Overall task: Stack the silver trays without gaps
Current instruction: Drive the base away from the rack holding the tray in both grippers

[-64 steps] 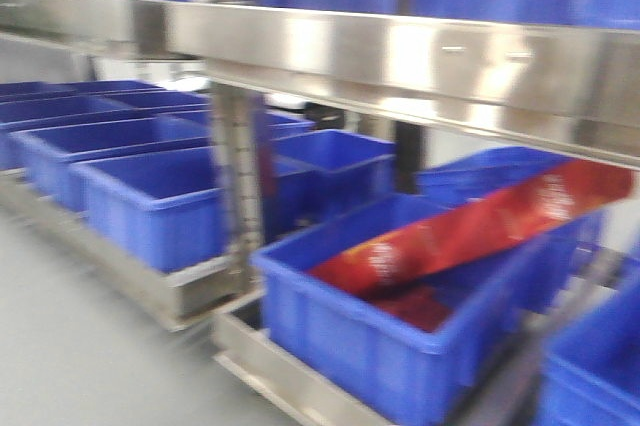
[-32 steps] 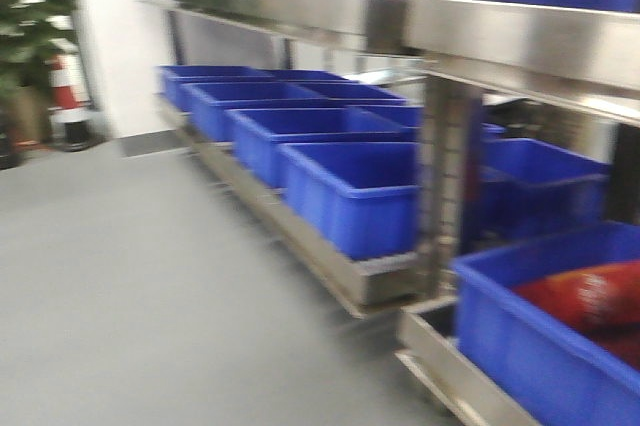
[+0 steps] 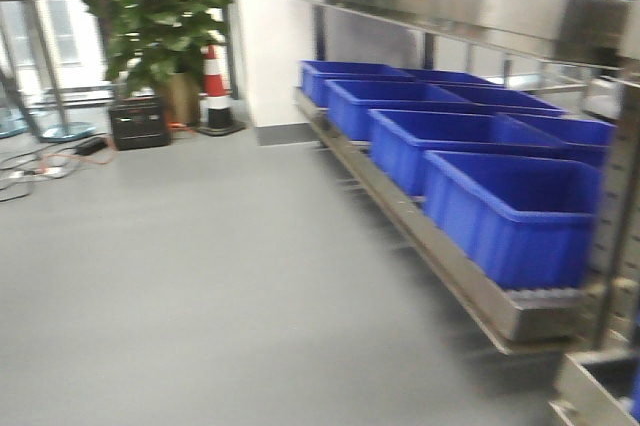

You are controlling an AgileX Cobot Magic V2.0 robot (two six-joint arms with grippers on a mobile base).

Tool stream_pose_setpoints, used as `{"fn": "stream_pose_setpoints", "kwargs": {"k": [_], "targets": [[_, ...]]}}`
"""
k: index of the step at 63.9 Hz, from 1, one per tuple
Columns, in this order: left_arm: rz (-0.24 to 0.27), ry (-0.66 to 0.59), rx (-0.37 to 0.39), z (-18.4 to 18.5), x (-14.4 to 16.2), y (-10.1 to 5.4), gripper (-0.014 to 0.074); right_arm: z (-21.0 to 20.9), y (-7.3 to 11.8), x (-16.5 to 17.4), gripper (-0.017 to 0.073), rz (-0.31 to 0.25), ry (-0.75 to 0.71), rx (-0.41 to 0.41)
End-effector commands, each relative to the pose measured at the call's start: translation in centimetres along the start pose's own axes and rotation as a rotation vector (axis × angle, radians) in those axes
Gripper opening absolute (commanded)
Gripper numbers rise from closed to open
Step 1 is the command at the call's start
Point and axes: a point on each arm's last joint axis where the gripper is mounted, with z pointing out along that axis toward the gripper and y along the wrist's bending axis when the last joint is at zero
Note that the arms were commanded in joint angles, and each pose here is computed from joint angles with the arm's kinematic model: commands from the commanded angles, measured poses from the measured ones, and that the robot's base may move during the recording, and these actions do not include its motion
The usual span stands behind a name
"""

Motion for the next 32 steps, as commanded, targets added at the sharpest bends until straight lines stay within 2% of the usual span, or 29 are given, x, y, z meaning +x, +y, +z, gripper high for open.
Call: {"fn": "stream_pose_setpoints", "kwargs": {"k": [1,32], "targets": [[0.019,-0.054,0.018,-0.71,-0.48,-0.22,-0.0016,-0.51,-0.31,-0.35,-0.0070,-0.038,-0.035,0.017],[0.019,-0.054,0.018,-0.71,-0.48,-0.22,-0.0016,-0.51,-0.31,-0.35,-0.0070,-0.038,-0.035,0.017]]}}
